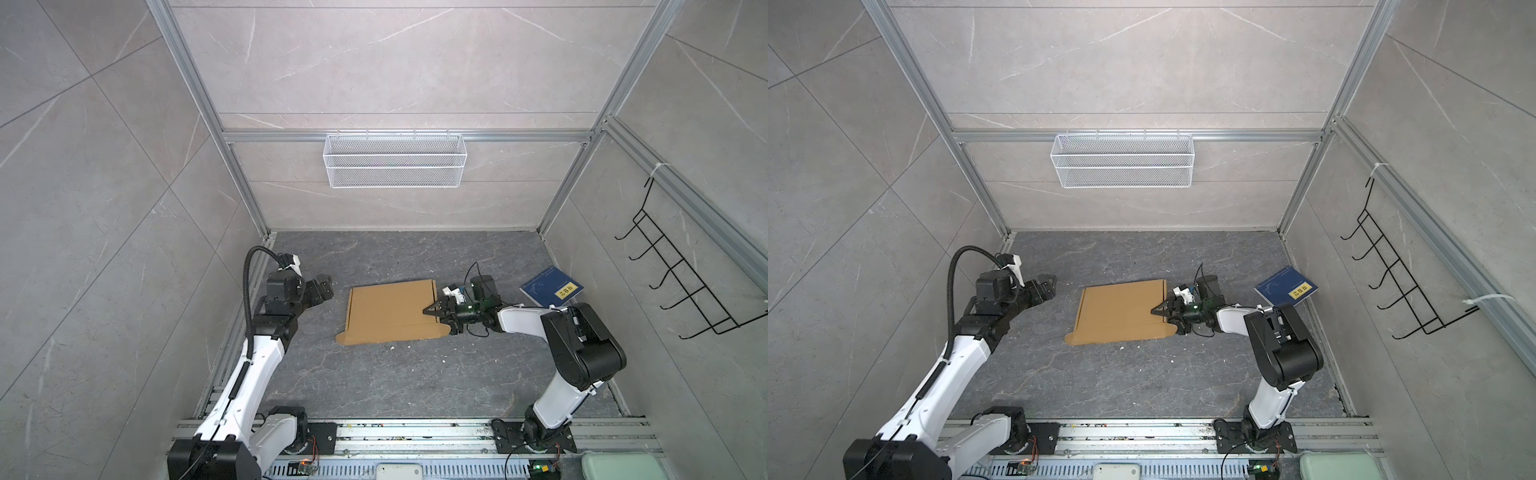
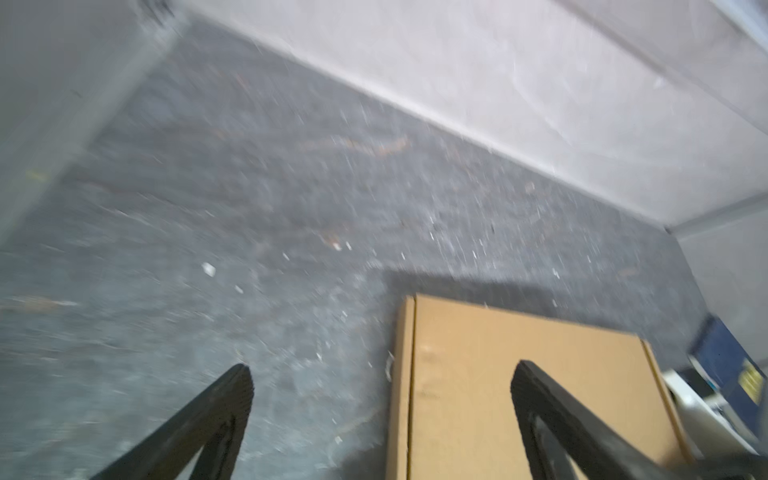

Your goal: Fold the paper box

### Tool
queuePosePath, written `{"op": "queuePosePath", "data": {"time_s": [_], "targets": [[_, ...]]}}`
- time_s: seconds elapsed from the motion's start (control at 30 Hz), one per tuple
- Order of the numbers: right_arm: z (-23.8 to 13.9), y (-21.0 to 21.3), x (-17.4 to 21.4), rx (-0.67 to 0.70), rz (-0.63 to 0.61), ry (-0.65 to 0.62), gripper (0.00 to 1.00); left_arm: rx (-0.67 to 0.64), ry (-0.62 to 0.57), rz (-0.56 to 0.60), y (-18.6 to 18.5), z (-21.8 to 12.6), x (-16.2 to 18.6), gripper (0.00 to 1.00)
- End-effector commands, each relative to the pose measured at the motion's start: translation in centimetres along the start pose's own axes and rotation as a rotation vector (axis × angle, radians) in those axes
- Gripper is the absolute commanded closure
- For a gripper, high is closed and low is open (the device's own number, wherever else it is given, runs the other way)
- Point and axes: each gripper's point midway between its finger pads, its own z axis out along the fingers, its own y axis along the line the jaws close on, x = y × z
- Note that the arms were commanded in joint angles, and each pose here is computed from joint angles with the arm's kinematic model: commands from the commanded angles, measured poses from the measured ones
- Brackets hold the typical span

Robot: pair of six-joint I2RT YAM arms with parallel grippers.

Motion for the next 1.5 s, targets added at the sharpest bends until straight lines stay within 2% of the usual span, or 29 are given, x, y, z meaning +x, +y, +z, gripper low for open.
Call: {"op": "queuePosePath", "data": {"time_s": [0.0,0.07,0.17,0.27,0.37,0.5,0.67,0.77,0.93,1.17,1.47], "targets": [[-0.6,1.9,-0.2,-0.028,-0.011,0.007,0.34,0.011,-0.056,0.09,-0.7,-1.5,-2.1,0.04],[-0.5,1.8,-0.3,-0.028,-0.007,0.01,0.35,0.106,0.005,0.132,-2.6,-1.5,-1.6,0.15],[-0.3,1.5,-0.4,-0.026,0.002,0.013,0.37,0.219,0.084,0.221,-5.7,-1.7,0.3,0.25],[-0.2,0.9,-0.3,-0.021,0.021,0.017,0.39,0.237,0.107,0.455,-8.5,-2.4,3.0,0.29],[-0.1,0.5,-0.2,-0.021,0.064,0.017,0.43,0.293,0.097,0.707,-11.6,-3.6,6.5,0.29],[-0.1,0.4,-0.2,-0.025,0.108,0.014,0.48,0.353,0.129,0.861,-13.3,-4.4,10.3,0.25],[-0.3,0.9,0.2,-0.043,0.139,0.03,0.49,0.455,0.167,1.117,-15.3,-5.8,15.4,0.14],[-0.5,1.5,0.3,-0.054,0.158,0.03,0.49,0.474,0.182,1.246,-15.9,-6.1,17.1,0.11],[-0.9,2.2,0.6,-0.075,0.189,0.028,0.49,0.433,0.154,1.395,-15.9,-4.9,17.8,0.02],[-1.5,3.0,1.4,-0.094,0.216,0.029,0.5,0.319,0.023,1.519,-16.7,-2.6,16.1,0.01],[-2.3,4.7,2.0,-0.122,0.233,0.031,0.51,0.334,0.021,1.609,-17.1,-2.1,16.6,0.01]]}}
